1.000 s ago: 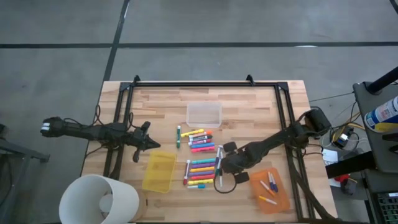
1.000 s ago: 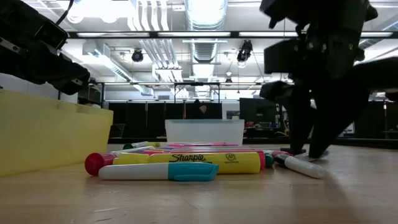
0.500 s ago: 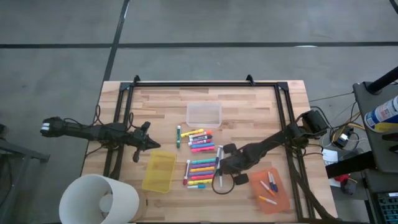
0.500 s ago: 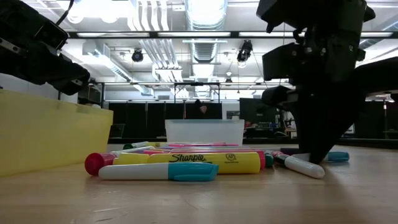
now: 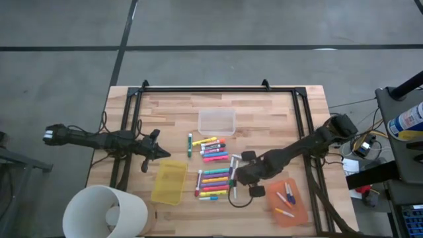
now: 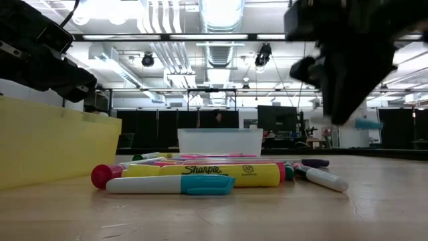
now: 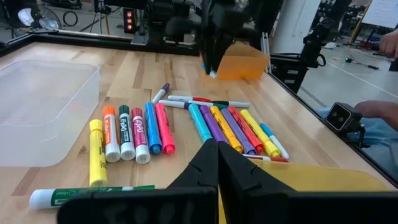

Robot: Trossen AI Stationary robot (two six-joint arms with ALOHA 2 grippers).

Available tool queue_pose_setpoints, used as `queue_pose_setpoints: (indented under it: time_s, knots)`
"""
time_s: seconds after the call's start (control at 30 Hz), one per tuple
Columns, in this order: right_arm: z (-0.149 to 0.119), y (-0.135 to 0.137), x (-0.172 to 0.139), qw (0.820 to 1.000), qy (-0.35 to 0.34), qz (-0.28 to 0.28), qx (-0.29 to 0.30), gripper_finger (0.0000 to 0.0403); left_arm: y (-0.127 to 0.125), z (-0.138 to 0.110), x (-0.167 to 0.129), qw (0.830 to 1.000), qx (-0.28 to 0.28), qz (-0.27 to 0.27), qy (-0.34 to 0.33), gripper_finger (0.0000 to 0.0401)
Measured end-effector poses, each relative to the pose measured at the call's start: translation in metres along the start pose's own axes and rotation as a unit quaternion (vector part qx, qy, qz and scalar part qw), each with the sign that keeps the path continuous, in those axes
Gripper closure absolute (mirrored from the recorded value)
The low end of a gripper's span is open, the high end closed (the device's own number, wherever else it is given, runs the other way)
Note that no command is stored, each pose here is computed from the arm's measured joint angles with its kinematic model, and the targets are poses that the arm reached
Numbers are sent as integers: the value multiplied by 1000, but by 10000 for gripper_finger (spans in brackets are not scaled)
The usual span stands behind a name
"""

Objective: Pick & Place Markers
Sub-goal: Put the top small blue highlighter pen into the orange bin

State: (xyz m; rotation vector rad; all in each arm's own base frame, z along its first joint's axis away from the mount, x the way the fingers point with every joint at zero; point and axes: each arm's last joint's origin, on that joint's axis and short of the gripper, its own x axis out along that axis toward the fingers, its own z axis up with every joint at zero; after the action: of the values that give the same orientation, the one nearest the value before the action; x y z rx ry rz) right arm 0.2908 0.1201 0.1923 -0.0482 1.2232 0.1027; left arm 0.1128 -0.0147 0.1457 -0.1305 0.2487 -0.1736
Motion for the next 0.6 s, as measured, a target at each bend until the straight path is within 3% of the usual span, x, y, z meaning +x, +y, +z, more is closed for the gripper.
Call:
queue_pose_setpoints:
  time_s: [0.27, 0.6]
  knots:
    - [-14, 13, -54, 995, -51, 12, 80, 379, 0, 0, 0, 1000, 0, 0, 1, 401]
    - [-43, 26, -119, 974, -135, 36, 179, 379, 0, 0, 0, 1000, 0, 0, 3, 401]
